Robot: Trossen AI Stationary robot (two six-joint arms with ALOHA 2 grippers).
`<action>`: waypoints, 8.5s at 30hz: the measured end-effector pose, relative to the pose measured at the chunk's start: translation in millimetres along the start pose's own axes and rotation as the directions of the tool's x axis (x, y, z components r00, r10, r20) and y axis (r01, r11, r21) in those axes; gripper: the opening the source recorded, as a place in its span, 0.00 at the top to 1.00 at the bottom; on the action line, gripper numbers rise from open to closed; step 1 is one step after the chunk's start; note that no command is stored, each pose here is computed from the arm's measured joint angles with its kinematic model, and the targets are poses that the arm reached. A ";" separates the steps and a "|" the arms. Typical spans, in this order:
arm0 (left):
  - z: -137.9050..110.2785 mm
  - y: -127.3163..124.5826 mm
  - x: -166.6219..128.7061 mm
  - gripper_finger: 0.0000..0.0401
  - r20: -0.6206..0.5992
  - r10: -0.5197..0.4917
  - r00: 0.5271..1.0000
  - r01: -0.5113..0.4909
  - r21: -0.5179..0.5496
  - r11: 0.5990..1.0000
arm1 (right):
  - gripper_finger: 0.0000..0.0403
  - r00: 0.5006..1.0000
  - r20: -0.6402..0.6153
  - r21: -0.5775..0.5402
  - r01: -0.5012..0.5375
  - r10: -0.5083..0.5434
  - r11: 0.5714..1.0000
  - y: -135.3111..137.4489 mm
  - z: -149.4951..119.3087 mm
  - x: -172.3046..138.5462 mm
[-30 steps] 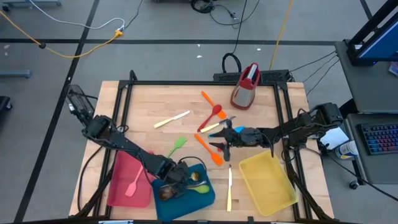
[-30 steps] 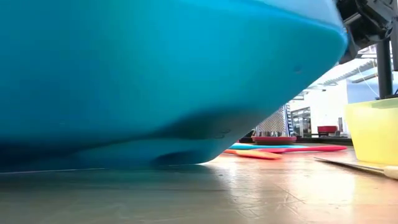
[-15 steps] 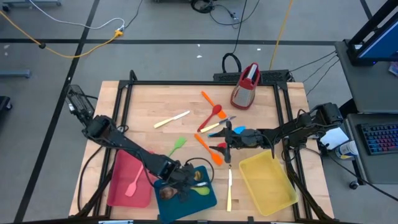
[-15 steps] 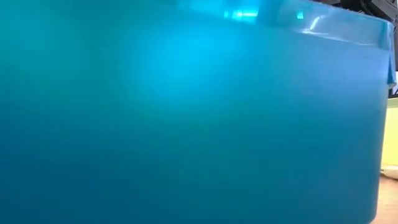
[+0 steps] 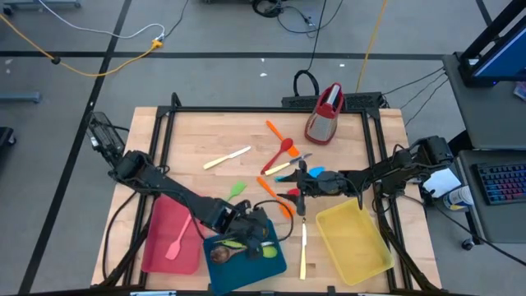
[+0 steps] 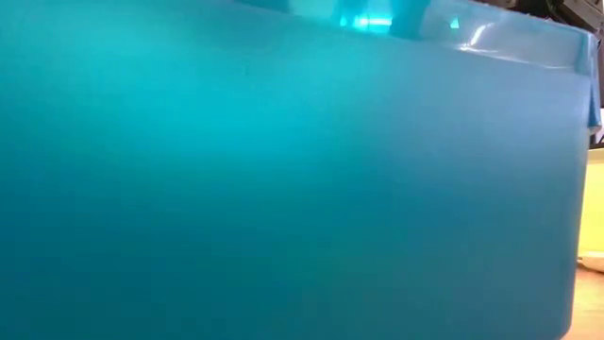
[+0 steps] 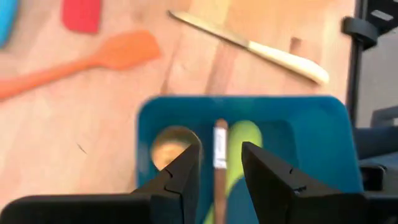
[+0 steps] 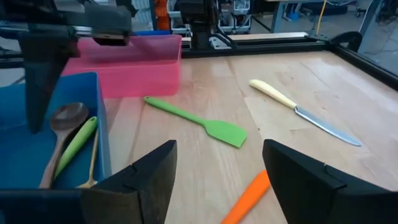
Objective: Pick & Place Kitchen Items
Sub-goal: Put the red serving spoon into the blue bin, then adjust the blue bin
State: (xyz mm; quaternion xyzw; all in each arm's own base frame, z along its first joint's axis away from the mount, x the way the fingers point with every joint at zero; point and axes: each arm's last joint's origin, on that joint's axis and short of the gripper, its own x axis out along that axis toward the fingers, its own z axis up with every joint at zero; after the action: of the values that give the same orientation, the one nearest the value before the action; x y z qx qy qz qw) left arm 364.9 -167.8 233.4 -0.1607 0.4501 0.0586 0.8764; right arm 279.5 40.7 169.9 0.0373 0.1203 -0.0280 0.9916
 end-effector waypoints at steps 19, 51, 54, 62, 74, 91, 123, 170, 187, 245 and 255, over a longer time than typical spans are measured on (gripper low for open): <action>61.2 107.0 10.9 0.69 0.028 0.261 0.965 -0.260 -0.017 0.965 | 0.44 0.944 -0.288 -0.093 0.137 -0.159 0.986 -10.9 -5.4 -30.6; 94.6 272.2 84.4 0.69 -0.030 0.179 0.983 -0.181 -0.153 0.972 | 0.44 0.929 -0.313 -0.072 0.182 -0.195 0.981 -16.4 0.6 -42.9; 93.3 274.4 91.3 0.69 -0.025 0.195 0.980 -0.197 -0.156 0.968 | 0.44 0.931 -0.309 -0.070 0.182 -0.195 0.981 -16.3 1.0 -42.7; 88.1 281.6 105.1 0.69 -0.037 0.237 0.971 -0.240 -0.179 0.954 | 0.44 0.931 -0.309 -0.070 0.181 -0.194 0.981 -16.2 1.0 -42.7; 84.6 285.3 115.1 0.81 -0.042 0.265 0.963 -0.268 -0.161 0.950 | 0.45 0.931 -0.310 -0.069 0.178 -0.191 0.982 -16.0 0.9 -42.7; 100.2 250.2 61.9 0.91 0.015 0.276 0.961 -0.272 -0.136 0.953 | 0.46 0.930 -0.315 -0.043 0.187 -0.191 0.981 -16.1 0.4 -42.9; 23.4 45.1 -26.7 0.90 -0.066 0.080 0.995 -0.070 0.137 0.988 | 0.47 0.917 -0.347 0.163 0.266 -0.197 0.950 -25.8 -50.5 -61.7; -77.4 -51.5 35.6 0.87 -0.296 -0.121 0.947 0.139 0.042 0.989 | 0.48 0.990 0.022 0.237 0.128 -0.137 0.963 -28.5 -49.9 -76.4; -73.5 -52.8 36.6 0.67 -0.254 -0.131 0.958 0.166 0.122 0.979 | 0.50 0.990 0.035 0.242 0.123 -0.136 0.962 -28.4 -48.5 -76.4; 12.8 152.4 -4.7 0.64 -0.276 -0.078 0.958 0.179 0.366 0.913 | 0.51 0.998 0.025 0.178 0.051 -0.056 0.983 -25.0 -49.0 -76.4; -26.5 139.3 22.4 0.64 -0.234 -0.203 0.951 0.281 0.375 0.884 | 0.51 0.998 0.026 0.202 0.050 -0.056 0.978 -25.0 -49.0 -76.4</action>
State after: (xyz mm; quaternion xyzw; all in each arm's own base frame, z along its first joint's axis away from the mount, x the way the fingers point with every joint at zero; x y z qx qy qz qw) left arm 323.2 -46.5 169.1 -0.0363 0.5095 -0.1611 0.8445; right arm 192.3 23.4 139.2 0.1337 0.1023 -0.0669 0.9835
